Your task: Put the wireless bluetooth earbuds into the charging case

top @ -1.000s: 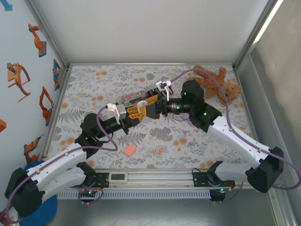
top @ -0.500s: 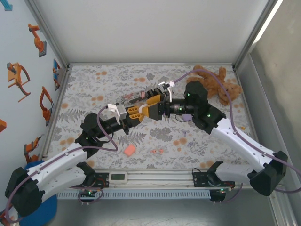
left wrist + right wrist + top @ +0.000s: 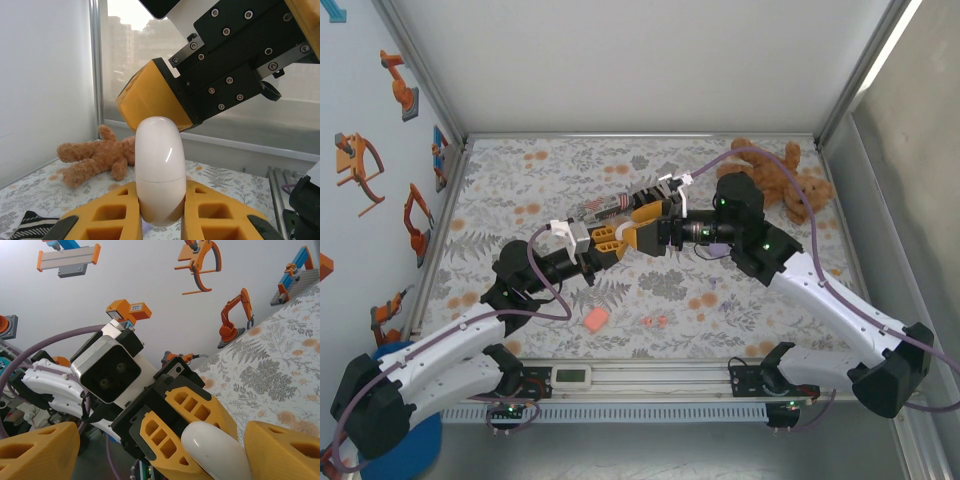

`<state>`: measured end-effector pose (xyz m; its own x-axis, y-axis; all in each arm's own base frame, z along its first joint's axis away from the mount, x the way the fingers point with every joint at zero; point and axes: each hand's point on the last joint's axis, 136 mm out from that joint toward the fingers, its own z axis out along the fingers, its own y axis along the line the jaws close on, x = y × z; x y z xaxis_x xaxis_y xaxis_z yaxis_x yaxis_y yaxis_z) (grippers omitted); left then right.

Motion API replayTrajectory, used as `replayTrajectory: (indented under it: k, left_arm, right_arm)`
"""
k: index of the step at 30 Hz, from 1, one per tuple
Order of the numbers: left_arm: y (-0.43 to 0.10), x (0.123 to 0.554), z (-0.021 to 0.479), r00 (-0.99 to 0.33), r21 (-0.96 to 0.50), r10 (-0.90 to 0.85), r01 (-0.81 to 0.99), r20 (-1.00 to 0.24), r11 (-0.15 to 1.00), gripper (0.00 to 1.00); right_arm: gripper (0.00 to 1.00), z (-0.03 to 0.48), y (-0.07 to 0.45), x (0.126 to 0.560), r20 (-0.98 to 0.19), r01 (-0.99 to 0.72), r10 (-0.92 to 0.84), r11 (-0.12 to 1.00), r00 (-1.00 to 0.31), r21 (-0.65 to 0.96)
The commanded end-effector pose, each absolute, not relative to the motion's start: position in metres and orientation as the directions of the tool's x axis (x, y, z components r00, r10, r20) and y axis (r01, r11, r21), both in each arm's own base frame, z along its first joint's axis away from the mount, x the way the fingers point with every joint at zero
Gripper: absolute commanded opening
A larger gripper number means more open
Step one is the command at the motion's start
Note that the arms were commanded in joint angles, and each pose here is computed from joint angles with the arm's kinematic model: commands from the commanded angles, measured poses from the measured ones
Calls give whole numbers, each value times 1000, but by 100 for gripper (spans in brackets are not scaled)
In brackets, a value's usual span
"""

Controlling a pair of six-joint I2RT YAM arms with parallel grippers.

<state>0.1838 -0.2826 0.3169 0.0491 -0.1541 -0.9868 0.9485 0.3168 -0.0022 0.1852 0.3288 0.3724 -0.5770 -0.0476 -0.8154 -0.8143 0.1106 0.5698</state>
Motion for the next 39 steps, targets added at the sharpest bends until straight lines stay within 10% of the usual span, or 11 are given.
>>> replayTrajectory:
  k: [1, 39]
  left_arm:
    - [-281, 183, 323, 51, -8, -178, 948, -983, 318, 5]
    - [-264, 178, 304, -37, -96, -160, 922, -986, 375, 4]
  right_arm:
    - [84, 388, 322, 177, -846, -843, -27, 107, -533, 528]
    - [92, 318, 235, 212, -841, -620, 64, 647, -537, 444]
